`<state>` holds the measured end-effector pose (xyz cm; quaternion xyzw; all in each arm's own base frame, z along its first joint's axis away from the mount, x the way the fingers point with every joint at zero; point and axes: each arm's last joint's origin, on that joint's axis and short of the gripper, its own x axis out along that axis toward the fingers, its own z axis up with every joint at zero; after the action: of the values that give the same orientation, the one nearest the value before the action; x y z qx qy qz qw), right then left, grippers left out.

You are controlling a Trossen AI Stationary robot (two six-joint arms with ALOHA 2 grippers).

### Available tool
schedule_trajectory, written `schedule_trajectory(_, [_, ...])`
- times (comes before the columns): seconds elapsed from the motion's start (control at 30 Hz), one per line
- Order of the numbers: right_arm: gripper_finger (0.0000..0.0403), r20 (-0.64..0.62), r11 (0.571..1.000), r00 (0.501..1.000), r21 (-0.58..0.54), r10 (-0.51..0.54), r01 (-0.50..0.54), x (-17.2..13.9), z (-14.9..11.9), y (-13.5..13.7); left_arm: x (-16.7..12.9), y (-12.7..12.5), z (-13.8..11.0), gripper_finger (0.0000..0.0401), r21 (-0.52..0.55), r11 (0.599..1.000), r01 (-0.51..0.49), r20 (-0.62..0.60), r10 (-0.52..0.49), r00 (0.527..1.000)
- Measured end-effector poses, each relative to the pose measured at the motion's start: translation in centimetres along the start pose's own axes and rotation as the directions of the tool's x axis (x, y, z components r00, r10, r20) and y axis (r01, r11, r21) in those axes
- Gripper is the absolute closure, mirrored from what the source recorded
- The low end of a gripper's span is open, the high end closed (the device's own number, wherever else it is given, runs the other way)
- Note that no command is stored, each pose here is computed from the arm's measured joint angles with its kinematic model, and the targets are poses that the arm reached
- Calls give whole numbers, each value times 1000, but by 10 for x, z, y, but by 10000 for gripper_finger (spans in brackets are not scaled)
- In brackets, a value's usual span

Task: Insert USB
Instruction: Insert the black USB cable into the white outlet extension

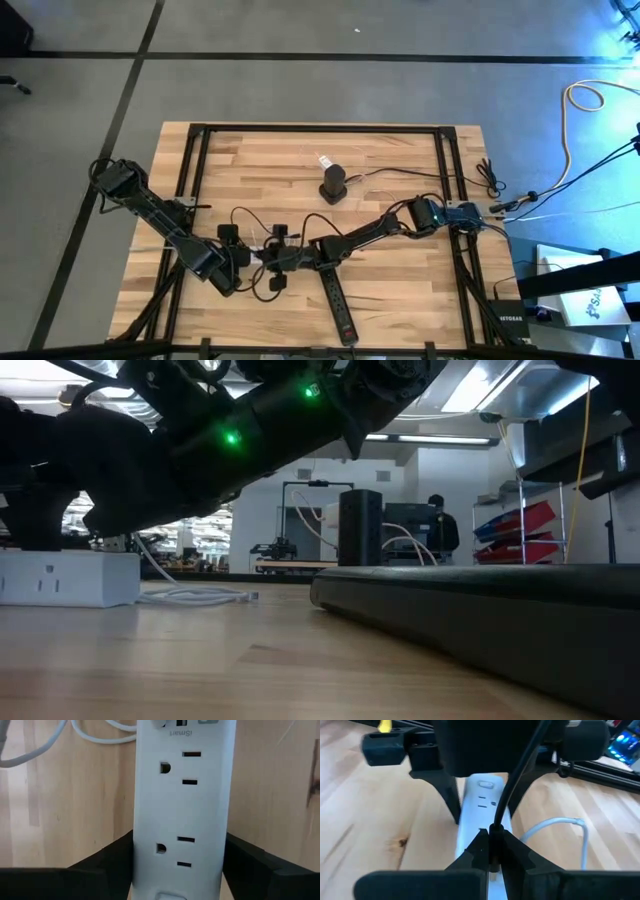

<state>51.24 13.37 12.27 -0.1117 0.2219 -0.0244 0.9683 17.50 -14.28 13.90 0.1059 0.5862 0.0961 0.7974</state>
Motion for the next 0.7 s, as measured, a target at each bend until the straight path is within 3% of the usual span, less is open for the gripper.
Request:
schedule_trajectory(0.17, [395,2,1000,1000,12,20,-20,1,0,-2,0,-1,0,166,-2,1000,10,3,-10,1000])
schedule_trajectory(0.4, [395,-9,990,997,116,78,-77,5,-2,-13,0,-2,1,166,-9,1000,25,9,-25,1000])
schedule_trajectory(0.7, [395,-78,993,994,96,78,-71,3,-6,-12,0,-3,2,166,-18,999,31,20,-31,999])
